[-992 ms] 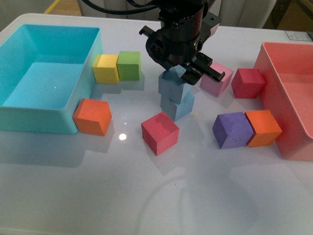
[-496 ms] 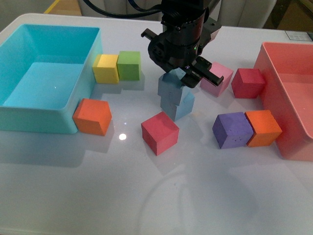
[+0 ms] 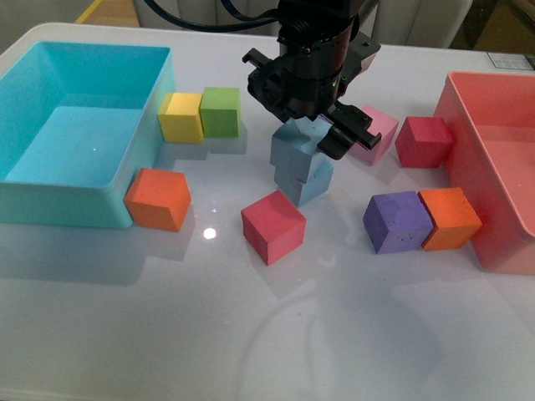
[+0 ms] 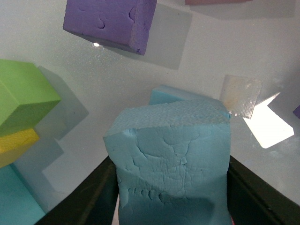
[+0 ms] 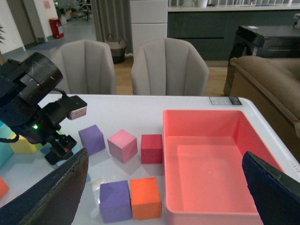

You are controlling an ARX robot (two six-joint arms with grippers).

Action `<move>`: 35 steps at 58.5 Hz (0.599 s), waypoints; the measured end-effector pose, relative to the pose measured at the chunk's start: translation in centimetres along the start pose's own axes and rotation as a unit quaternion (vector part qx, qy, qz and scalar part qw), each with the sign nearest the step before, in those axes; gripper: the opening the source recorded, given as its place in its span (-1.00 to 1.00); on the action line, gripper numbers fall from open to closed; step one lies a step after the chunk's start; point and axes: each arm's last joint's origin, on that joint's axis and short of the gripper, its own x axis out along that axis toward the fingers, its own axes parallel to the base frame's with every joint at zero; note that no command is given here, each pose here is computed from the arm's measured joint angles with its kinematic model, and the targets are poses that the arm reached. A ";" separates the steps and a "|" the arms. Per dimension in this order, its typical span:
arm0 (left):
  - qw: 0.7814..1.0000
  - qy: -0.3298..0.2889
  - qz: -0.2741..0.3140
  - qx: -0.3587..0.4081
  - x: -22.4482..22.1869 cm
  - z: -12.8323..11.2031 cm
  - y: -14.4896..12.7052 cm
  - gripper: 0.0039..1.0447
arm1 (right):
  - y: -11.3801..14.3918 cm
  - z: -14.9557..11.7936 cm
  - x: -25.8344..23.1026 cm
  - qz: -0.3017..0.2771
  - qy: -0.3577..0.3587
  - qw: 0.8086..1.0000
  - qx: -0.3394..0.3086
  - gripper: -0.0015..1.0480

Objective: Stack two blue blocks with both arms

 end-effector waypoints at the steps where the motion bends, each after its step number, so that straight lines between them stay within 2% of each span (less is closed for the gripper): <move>1: 1.000 0.000 0.000 0.000 0.0 0.0 0.0 0.39 | 0.0 0.0 0.0 0.000 0.000 1.000 0.000 0.83; 9: 1.000 0.000 -0.001 0.002 0.0 0.0 0.0 0.83 | 0.0 0.0 0.0 0.000 0.000 1.000 0.000 0.83; 11: 1.000 0.000 -0.002 0.003 0.0 0.0 0.0 0.87 | 0.0 0.0 0.0 0.000 0.000 1.000 0.000 0.83; 24: 1.000 -0.002 -0.007 0.003 -0.1 -0.1 -0.1 0.84 | 0.0 0.0 0.0 0.000 0.000 1.000 0.000 0.83; 35: 1.000 -0.020 -0.003 -0.002 -2.5 -0.3 0.4 0.84 | 0.0 0.0 0.0 0.000 0.000 1.000 0.000 0.83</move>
